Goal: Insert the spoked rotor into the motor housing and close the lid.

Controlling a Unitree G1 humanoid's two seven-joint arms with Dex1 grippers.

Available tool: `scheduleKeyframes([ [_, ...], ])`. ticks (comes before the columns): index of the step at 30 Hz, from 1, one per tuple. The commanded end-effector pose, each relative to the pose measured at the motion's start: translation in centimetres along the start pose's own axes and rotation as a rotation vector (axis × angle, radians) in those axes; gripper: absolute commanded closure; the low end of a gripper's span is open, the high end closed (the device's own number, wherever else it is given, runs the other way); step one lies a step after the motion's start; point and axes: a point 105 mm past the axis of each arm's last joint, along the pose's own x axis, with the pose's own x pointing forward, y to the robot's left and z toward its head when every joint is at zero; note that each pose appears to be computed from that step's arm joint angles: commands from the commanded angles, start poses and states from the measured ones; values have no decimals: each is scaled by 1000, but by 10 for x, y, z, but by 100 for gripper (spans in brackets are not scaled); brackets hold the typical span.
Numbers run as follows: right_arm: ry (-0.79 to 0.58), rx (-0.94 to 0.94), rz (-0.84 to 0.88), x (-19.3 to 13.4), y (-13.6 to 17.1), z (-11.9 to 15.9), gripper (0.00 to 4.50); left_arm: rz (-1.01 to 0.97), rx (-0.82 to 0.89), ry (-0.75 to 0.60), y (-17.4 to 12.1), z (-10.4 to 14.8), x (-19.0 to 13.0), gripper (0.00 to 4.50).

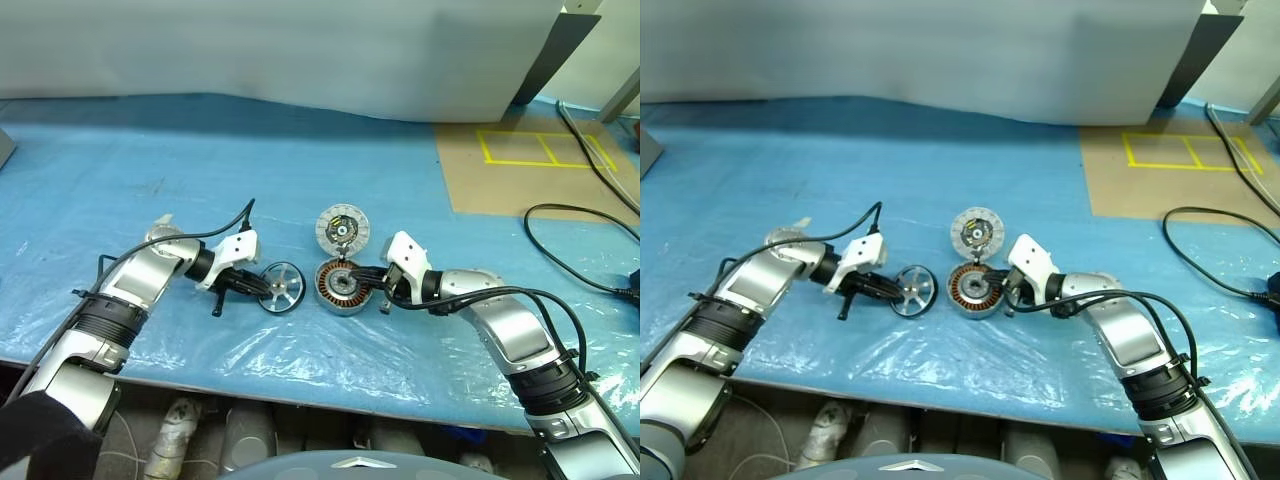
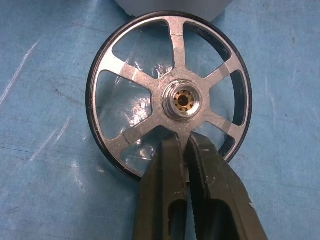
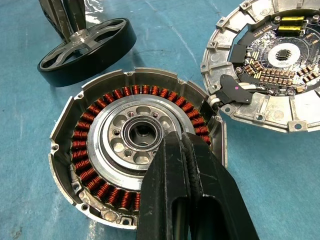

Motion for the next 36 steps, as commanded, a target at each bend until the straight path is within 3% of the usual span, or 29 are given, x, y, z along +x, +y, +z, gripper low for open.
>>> scheduleKeyframes([
  [1, 47, 46, -7, -1, 1, -14, 450, -1, 46, -54, -6, 11, -13, 448],
  [6, -29, 114, 12, -11, 1, 1, 450, 39, 53, -317, -10, 42, -32, 448],
  [10, -116, 149, 12, -29, -1, 25, 450, 76, 41, -397, -12, 47, -34, 448],
  [19, -181, 162, -82, -66, -8, 51, 450, 34, 48, -320, -14, 50, 6, 448],
  [25, -165, 188, -143, -70, -6, 47, 450, 41, 48, -307, -1, 60, 30, 448],
  [36, -124, 198, -197, -71, -3, 33, 450, -46, 43, -295, 0, 73, 35, 448],
])
